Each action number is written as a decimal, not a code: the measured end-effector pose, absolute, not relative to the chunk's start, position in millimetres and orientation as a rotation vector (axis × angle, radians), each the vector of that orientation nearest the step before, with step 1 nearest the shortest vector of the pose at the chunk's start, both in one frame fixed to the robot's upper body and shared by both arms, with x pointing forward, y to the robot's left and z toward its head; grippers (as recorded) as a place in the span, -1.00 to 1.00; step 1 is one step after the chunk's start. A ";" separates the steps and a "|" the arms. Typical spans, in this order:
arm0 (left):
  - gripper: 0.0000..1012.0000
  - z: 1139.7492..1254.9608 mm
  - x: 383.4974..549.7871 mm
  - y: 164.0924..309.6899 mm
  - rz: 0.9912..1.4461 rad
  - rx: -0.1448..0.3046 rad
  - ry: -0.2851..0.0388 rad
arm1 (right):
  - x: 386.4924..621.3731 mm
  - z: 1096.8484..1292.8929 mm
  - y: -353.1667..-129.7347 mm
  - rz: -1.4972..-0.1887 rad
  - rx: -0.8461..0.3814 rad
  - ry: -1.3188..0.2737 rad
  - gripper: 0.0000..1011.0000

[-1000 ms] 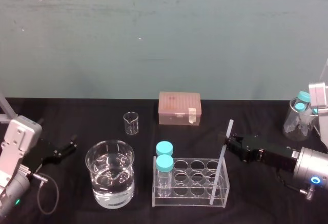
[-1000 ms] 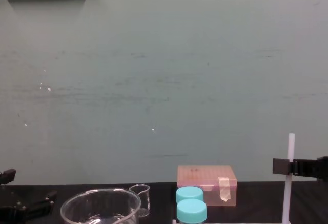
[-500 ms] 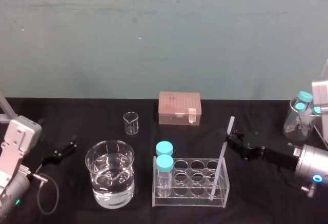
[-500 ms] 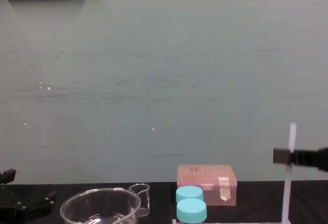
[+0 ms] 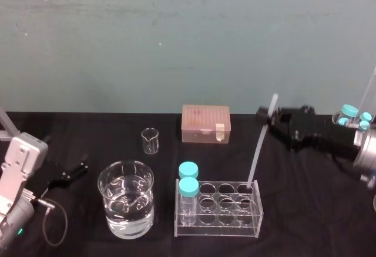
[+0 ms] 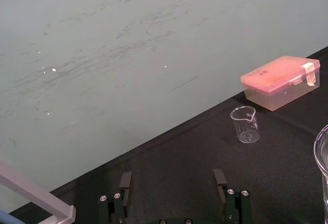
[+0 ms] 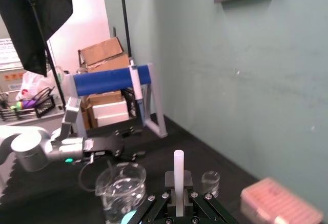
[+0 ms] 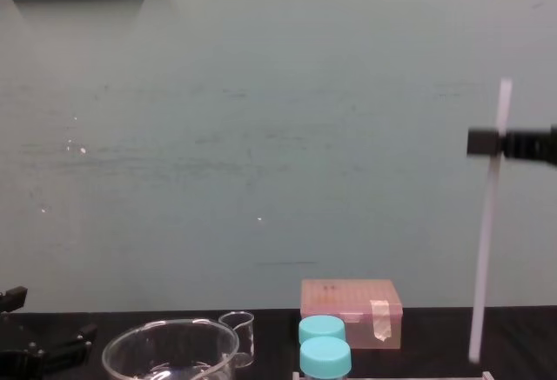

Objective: Pick up the stirring rod with one hand, then place it down.

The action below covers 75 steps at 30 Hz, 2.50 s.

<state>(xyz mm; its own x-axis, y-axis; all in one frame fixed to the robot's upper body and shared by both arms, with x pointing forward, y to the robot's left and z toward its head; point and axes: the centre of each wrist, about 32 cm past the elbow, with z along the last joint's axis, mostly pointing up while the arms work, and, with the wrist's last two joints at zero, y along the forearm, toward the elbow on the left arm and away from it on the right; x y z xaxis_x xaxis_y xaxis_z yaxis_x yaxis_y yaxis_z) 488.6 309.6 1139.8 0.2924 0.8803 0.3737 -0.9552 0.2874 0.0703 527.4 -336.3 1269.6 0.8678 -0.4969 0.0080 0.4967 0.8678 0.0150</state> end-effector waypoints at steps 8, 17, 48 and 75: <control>0.99 1139.8 488.6 309.7 1.248 0.304 -0.285 | 544.9 1286.8 -331.0 -0.588 0.017 -0.052 -0.86; 0.99 1139.8 488.6 309.7 1.248 0.304 -0.285 | 564.5 1282.9 -319.0 -0.669 0.007 -0.044 -0.86; 0.99 1139.8 488.6 309.7 1.248 0.304 -0.285 | 568.7 1281.0 -315.6 -0.678 0.010 -0.052 -0.86; 0.99 1139.8 488.6 309.7 1.248 0.304 -0.285 | 568.7 1281.0 -315.7 -0.678 0.010 -0.051 -0.86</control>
<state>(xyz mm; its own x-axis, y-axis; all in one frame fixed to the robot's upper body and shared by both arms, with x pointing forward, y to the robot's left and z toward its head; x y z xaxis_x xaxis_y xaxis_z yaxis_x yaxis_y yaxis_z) 488.6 309.7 1139.8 0.2923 0.8803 0.3737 -0.9553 0.2873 0.0702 568.7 -315.7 1281.0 0.7776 -0.6273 0.0435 0.6268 0.7788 0.0257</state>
